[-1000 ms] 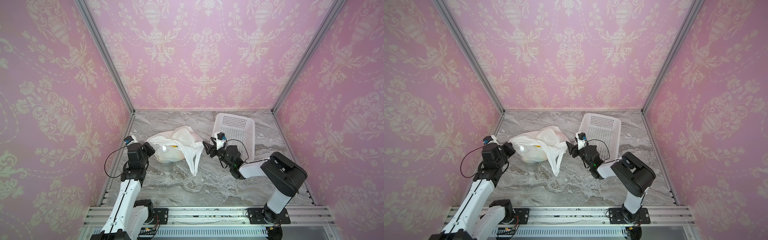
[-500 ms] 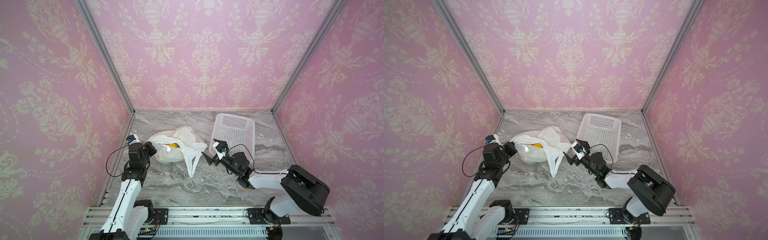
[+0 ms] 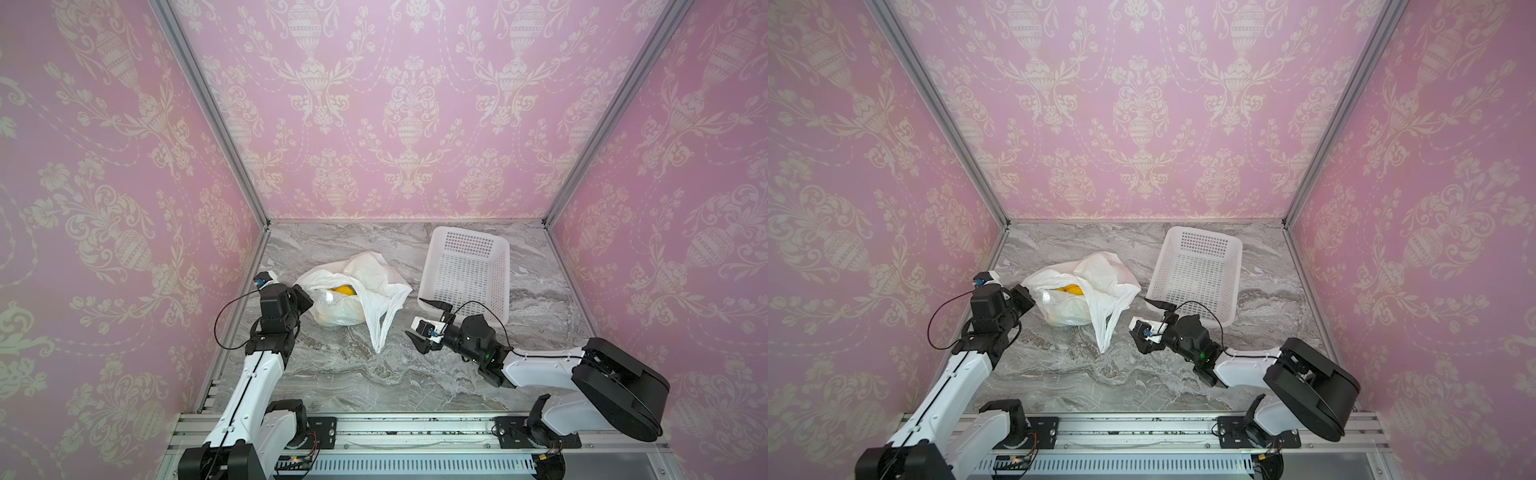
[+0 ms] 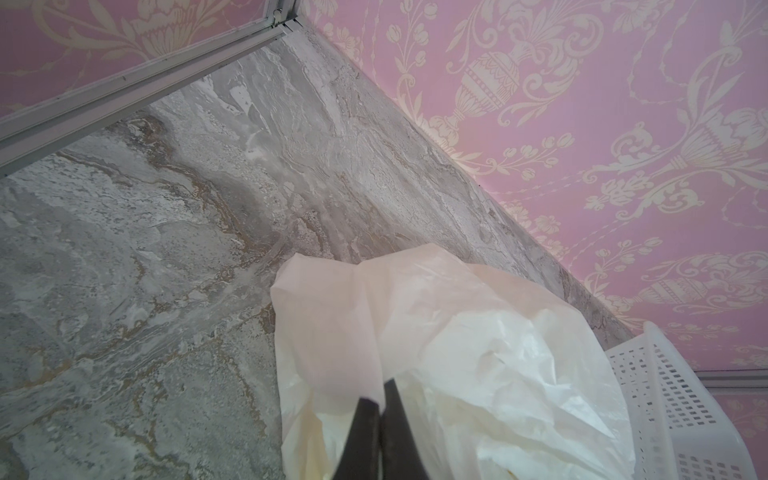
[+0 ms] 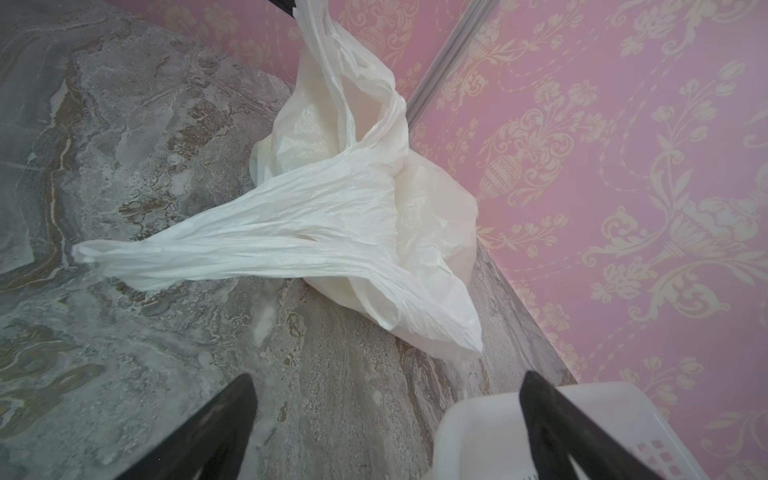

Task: Untie the knot of the plastic bag and take out the fruit

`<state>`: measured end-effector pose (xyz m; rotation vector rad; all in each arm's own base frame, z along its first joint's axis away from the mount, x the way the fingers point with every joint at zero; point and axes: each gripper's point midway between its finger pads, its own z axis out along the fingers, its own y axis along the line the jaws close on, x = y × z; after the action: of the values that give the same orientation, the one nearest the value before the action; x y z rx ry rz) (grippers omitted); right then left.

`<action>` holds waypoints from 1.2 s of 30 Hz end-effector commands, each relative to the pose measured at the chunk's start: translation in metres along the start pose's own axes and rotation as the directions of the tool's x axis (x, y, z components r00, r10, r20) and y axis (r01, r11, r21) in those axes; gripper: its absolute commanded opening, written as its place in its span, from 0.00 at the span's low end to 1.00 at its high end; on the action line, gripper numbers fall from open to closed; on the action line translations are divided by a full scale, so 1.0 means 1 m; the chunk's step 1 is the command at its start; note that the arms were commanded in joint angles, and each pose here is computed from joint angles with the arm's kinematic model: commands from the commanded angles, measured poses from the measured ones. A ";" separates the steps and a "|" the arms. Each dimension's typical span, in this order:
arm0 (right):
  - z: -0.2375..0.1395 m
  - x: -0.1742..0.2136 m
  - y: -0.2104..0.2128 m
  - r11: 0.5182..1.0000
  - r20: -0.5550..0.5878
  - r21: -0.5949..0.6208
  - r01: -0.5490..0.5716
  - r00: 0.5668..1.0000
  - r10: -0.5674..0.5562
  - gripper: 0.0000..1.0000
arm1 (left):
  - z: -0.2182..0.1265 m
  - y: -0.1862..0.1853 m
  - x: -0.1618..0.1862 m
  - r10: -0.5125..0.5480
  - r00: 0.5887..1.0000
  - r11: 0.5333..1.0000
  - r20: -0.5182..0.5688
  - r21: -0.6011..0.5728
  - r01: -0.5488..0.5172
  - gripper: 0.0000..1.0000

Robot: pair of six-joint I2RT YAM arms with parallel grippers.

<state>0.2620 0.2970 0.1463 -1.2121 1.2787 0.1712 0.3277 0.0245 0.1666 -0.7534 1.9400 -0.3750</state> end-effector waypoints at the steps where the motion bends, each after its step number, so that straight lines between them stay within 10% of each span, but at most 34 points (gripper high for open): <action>1: 0.005 -0.003 0.008 0.994 0.021 -0.016 0.110 0.994 -0.110 1.00 | -0.002 0.002 -0.005 0.009 1.000 1.000 0.008 -0.016 -0.009 0.00; 11: 0.068 -0.013 0.040 0.950 -0.031 0.092 0.299 0.954 -0.298 1.00 | -0.002 -0.001 -0.006 0.001 1.000 1.000 0.007 -0.001 -0.001 0.01; 21: 0.087 -0.043 0.033 0.995 -0.045 0.034 0.094 0.995 -0.092 0.87 | -0.004 -0.005 -0.006 -0.008 1.000 1.000 0.007 0.022 0.008 0.01; 36: 0.077 -0.056 -0.030 0.939 -0.052 0.340 -0.048 0.996 0.069 0.96 | -0.008 -0.006 -0.008 -0.008 1.000 1.000 0.018 0.029 0.007 0.03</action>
<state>0.3036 0.3780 0.1820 -0.9999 1.2947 -0.0317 0.3266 0.0259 0.1724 -0.7510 1.9205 -0.3802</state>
